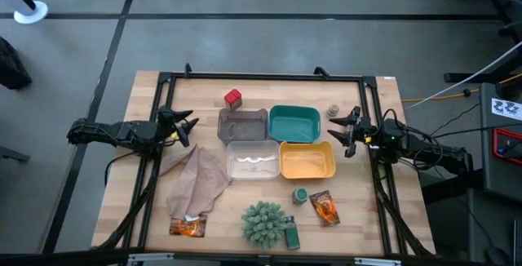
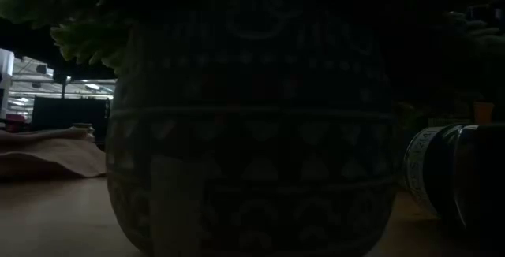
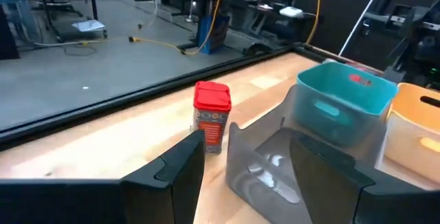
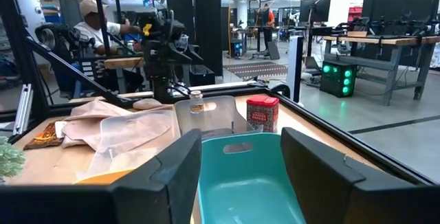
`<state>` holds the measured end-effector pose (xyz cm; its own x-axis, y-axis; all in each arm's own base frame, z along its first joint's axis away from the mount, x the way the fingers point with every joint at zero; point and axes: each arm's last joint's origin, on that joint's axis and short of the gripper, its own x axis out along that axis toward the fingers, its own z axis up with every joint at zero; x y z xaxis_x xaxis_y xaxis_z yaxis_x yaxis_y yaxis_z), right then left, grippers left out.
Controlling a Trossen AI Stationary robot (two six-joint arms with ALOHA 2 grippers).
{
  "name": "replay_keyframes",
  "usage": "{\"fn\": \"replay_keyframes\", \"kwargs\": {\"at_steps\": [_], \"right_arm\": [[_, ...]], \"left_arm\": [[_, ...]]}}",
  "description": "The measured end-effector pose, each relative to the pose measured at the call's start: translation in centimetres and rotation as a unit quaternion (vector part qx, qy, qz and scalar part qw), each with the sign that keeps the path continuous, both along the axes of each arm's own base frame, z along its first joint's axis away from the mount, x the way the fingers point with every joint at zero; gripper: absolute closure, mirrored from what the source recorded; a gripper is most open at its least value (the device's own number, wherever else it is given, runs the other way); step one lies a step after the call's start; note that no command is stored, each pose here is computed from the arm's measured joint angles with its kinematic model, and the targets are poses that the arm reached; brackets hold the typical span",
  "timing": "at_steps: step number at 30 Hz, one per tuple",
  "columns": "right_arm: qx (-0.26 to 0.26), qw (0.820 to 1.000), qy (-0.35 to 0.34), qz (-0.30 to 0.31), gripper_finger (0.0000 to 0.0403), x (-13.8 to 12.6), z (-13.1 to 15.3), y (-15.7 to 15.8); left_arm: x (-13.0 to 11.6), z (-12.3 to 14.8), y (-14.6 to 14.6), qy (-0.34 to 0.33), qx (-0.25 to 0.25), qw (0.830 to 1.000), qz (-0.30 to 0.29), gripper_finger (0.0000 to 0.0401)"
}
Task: Sort spices by type
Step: Put the left brown seasoning bottle into the black bin
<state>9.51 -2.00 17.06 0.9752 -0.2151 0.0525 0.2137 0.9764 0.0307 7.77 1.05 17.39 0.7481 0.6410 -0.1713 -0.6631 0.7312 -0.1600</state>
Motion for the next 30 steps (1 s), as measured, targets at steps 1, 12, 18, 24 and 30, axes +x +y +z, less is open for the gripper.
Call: {"fn": "replay_keyframes", "kwargs": {"at_steps": [1, 12, 18, 24, 30], "right_arm": [[0.007, 1.000, 0.001, 0.001, 0.0203, 0.0, 0.0, 0.0], [0.024, 1.000, 0.004, 0.004, 0.0203, 0.0, -0.2, 0.0], [0.024, 1.000, 0.004, 0.004, 0.0203, 0.0, -0.2, 0.0], [0.024, 1.000, 0.004, 0.004, 0.0203, 0.0, -0.2, 0.0], [0.023, 1.000, 0.004, 0.004, 0.0203, 0.0, -0.2, 0.0]], "left_arm": [[0.0, 0.0, 0.0, 0.004, 0.008, 1.000, 0.001, 0.0205], [0.0, 0.3, 0.0, -0.015, 0.001, 1.000, 0.007, 0.0205], [-0.3, 2.6, 0.0, -0.059, -0.006, 0.998, 0.000, 0.0205], [-0.7, 6.0, 0.1, -0.067, -0.023, 0.998, 0.003, 0.0205], [-0.4, 9.7, 0.0, -0.006, -0.074, 0.997, 0.012, 0.0205]]}}
